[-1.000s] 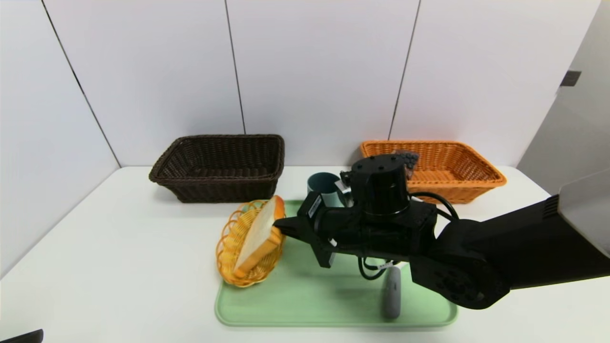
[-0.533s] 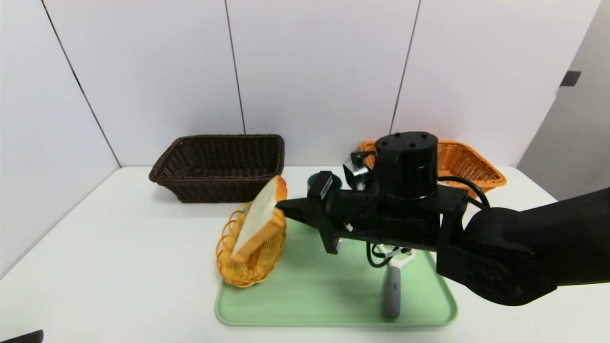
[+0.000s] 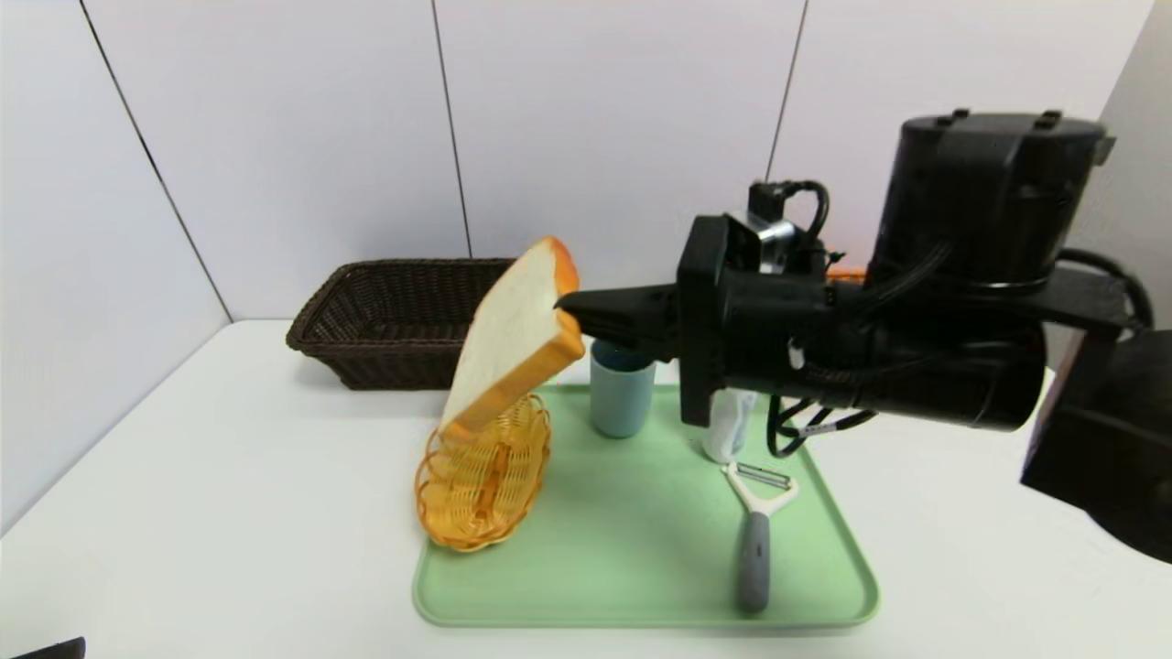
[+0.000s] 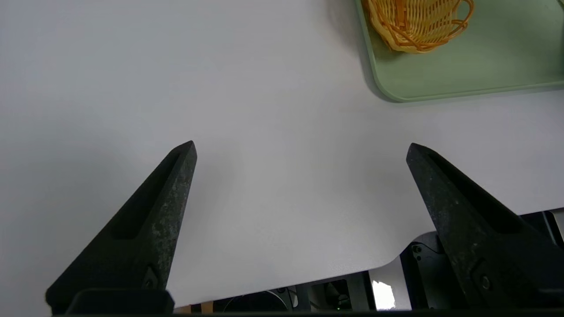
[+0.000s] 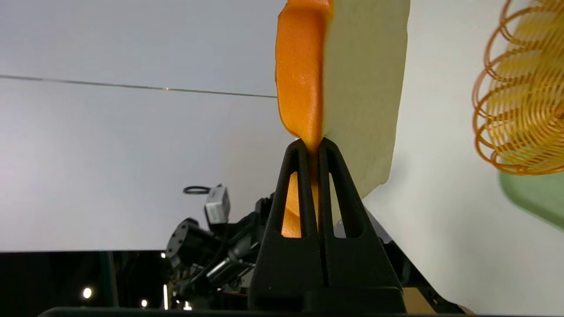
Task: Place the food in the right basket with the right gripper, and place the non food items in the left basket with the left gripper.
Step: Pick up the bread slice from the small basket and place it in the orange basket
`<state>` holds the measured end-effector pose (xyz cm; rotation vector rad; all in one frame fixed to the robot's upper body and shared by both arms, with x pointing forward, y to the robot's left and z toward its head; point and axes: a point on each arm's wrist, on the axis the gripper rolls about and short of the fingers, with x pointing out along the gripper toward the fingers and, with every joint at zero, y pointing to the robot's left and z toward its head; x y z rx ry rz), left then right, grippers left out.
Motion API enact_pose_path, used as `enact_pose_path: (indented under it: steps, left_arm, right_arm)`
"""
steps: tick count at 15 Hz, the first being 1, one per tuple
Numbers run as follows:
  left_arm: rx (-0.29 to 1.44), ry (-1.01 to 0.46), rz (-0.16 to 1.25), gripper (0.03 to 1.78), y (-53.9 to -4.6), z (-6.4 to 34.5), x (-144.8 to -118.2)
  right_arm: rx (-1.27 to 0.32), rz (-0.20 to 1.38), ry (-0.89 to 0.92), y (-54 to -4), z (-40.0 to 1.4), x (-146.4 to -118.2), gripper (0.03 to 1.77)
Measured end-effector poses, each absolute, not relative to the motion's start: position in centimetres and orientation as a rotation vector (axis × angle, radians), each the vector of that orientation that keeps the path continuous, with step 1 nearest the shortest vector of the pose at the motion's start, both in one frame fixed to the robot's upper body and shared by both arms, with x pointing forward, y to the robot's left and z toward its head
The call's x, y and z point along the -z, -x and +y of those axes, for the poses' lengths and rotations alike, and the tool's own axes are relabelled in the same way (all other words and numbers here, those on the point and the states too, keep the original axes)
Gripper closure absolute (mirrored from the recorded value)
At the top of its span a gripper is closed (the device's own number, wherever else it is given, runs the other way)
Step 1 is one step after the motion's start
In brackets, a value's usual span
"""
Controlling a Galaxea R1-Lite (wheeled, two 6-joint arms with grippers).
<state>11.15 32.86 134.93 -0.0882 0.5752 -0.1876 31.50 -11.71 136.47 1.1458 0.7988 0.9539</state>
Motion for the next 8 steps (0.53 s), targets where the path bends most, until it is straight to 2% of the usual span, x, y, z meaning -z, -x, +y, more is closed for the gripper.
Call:
enact_pose_path:
  steps: [5, 8]
  left_arm:
    - [0.187, 0.087, 0.584, 0.12, -11.0, 32.9, -134.8]
    - [0.188, 0.087, 0.582, 0.12, -10.9, 32.9, -134.8]
  right_arm:
    - [-0.918, 0.597, -1.164, -32.1, -17.7, -143.4, 1.74]
    - [-0.805, 0.481, -1.218, -33.5, -22.3, -146.4, 1.74]
